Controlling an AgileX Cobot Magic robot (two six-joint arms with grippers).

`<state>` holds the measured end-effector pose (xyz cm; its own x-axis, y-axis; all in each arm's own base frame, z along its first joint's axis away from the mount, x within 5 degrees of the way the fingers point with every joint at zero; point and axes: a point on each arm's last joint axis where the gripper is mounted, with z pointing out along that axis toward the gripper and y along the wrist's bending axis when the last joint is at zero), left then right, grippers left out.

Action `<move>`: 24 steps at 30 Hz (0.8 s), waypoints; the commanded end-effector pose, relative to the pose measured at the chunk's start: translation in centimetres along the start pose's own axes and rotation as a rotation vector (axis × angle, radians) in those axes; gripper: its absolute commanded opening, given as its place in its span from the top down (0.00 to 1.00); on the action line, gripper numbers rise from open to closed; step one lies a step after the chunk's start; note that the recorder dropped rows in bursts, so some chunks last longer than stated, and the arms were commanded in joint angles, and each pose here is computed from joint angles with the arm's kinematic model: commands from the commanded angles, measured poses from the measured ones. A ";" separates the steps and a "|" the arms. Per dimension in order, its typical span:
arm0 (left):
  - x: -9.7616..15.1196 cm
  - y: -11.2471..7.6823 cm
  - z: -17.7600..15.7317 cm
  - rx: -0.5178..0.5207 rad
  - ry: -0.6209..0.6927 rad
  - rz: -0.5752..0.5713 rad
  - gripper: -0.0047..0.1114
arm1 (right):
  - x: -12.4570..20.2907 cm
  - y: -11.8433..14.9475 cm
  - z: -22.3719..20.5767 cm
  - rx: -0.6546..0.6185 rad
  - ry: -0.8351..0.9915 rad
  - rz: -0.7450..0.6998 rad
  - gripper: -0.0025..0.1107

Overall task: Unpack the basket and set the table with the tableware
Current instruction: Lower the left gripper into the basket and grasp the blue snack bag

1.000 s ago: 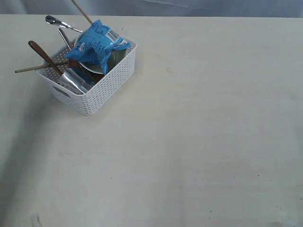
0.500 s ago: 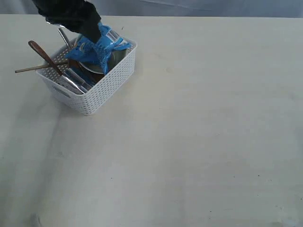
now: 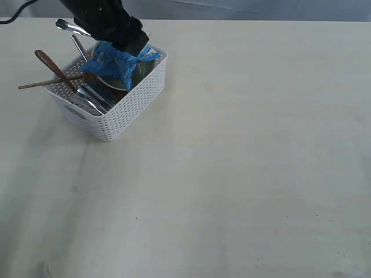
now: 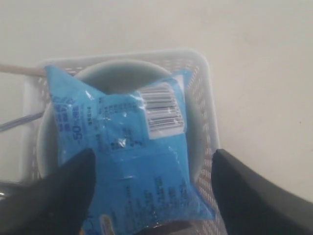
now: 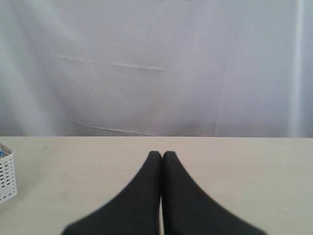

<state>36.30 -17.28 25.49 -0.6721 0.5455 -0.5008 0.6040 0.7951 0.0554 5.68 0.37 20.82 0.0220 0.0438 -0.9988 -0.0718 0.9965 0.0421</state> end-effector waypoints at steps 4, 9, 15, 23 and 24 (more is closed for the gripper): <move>0.1 0.0 2.0 -0.003 0.022 0.004 0.41 | 0.0 0.0 -0.1 0.004 -0.012 0.001 0.98; 0.4 0.0 2.9 0.001 0.048 0.005 0.55 | 0.0 0.0 -0.1 0.004 -0.012 0.001 0.98; 0.4 0.0 2.9 0.000 0.046 0.018 0.96 | 0.0 0.0 -0.1 0.004 -0.012 0.001 0.98; -0.1 -0.1 0.7 -0.007 0.014 0.023 0.96 | 0.0 0.0 -0.1 0.004 -0.012 0.001 0.98; -0.4 0.0 -0.1 -0.010 -0.003 0.025 0.96 | 0.0 0.0 -0.1 0.004 -0.012 0.001 0.98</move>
<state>36.95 -17.46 23.60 -0.6832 0.5649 -0.4628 0.6106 0.7895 0.0622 5.68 0.37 20.82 0.0220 0.0438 -0.9988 -0.0718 0.9965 0.0421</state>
